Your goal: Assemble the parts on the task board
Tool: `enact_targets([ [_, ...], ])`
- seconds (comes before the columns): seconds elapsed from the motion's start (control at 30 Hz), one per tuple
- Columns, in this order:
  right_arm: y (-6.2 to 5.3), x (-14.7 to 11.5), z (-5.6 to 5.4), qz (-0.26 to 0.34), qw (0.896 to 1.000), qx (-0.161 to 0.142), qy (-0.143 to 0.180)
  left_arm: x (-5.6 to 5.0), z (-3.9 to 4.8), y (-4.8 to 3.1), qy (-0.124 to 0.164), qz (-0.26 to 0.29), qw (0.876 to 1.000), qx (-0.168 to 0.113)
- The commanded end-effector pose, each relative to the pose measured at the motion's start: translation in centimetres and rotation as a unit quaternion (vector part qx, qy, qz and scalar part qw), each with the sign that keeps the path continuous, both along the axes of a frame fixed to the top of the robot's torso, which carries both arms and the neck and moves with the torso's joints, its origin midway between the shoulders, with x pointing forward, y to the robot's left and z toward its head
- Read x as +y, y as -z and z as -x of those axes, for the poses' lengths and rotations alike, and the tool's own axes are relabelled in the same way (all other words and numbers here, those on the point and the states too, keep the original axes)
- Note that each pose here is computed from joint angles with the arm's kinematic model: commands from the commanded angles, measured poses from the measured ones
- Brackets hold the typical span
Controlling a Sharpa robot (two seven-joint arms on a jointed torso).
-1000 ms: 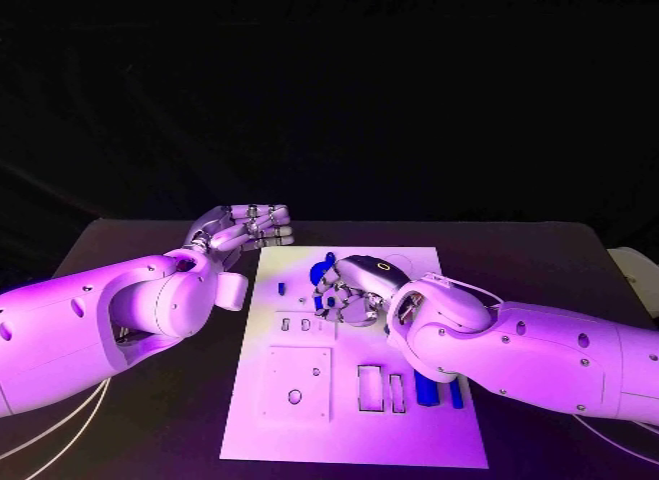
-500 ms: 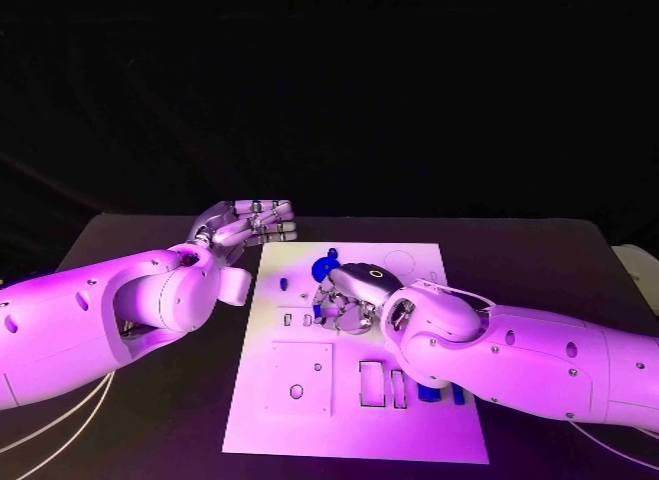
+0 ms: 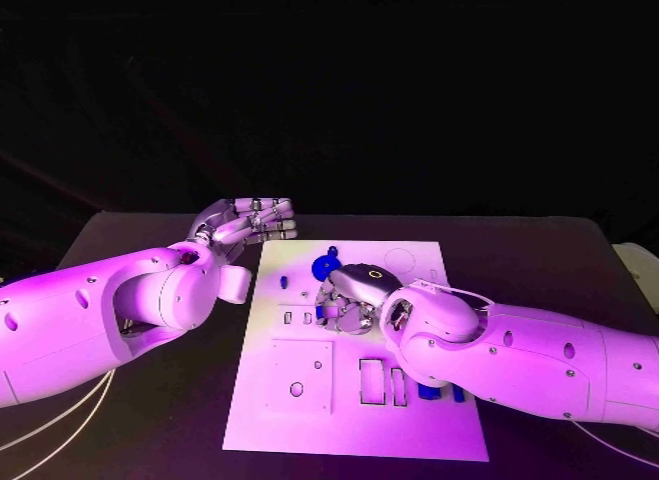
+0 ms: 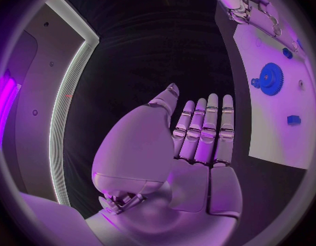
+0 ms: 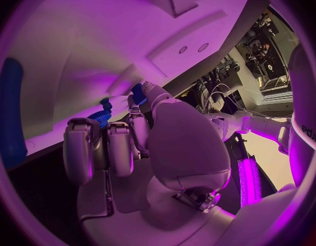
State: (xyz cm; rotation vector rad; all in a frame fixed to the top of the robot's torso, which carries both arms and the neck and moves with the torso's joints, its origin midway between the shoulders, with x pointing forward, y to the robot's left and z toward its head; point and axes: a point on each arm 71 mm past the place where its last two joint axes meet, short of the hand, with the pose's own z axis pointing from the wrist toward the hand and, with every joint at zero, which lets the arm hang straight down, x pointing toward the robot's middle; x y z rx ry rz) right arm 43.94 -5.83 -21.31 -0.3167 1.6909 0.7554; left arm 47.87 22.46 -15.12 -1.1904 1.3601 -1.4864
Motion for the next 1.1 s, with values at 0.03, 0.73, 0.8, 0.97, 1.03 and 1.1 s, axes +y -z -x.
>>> enact_targets([
  [0.03, 0.35, 0.0, 0.07, 0.017, 1.0, 0.0, -0.001, -0.25, 0.06, -0.11, 0.009, 0.005, 1.0, -0.002],
  [0.73, 0.49, 0.41, 0.28, 0.021, 1.0, 0.004, -0.005, -0.17, 0.1, -0.12, 0.009, 0.005, 1.0, -0.002],
  [0.8, 0.54, 0.43, 0.3, 0.023, 1.0, 0.005, -0.006, -0.15, 0.1, -0.13, 0.009, 0.005, 1.0, -0.002],
  [0.97, 0.64, 0.43, 0.28, 0.026, 1.0, 0.006, -0.005, -0.13, 0.11, -0.13, 0.009, 0.005, 1.0, -0.002],
  [1.03, 0.68, 0.43, 0.27, 0.028, 1.0, 0.007, -0.005, -0.12, 0.11, -0.13, 0.009, 0.005, 1.0, -0.002],
  [1.1, 0.7, 0.42, 0.26, 0.029, 1.0, 0.008, -0.005, -0.11, 0.11, -0.13, 0.009, 0.005, 1.0, -0.002],
])
